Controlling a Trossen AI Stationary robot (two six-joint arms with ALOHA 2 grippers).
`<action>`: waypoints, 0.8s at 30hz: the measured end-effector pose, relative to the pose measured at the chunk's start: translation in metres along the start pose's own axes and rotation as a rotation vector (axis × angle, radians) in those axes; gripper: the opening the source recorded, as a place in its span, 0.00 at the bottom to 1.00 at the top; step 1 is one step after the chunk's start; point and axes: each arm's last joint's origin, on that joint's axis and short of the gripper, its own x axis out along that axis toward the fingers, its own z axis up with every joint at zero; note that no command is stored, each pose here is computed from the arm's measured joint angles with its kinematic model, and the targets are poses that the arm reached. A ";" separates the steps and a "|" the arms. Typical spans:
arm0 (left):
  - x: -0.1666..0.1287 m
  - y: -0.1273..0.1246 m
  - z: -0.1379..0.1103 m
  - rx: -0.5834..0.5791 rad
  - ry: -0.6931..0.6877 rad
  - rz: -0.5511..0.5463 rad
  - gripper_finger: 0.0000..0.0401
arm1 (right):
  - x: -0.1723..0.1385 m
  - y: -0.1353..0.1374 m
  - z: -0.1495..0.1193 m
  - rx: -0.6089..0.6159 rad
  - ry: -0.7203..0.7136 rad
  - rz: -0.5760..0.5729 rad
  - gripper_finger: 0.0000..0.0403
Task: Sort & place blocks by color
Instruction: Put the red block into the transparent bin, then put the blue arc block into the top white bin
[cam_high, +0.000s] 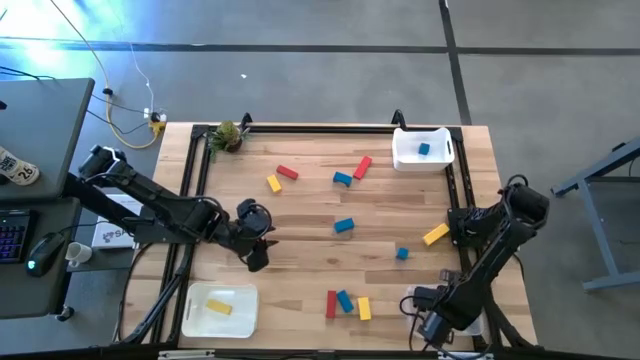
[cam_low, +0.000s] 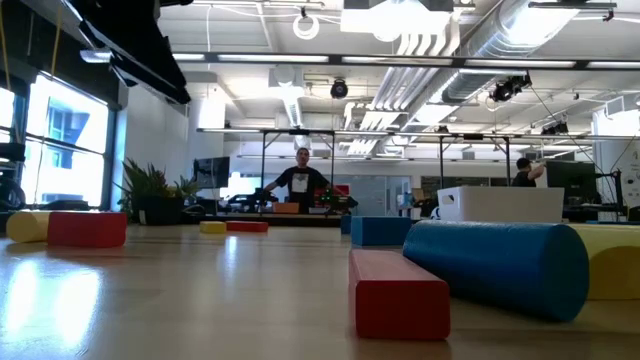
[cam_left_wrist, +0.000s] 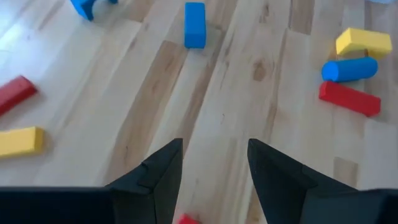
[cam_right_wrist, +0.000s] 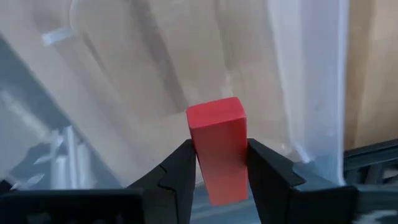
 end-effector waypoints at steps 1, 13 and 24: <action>0.001 0.001 0.001 -0.002 -0.005 0.004 0.42 | 0.000 0.000 0.001 -0.005 0.016 0.013 0.31; 0.010 0.018 0.018 -0.146 -0.046 0.012 0.42 | -0.002 0.006 0.005 -0.031 0.013 0.089 0.32; 0.017 0.035 0.025 -0.165 -0.002 -0.016 0.42 | -0.027 -0.005 0.000 0.208 -0.156 0.129 0.32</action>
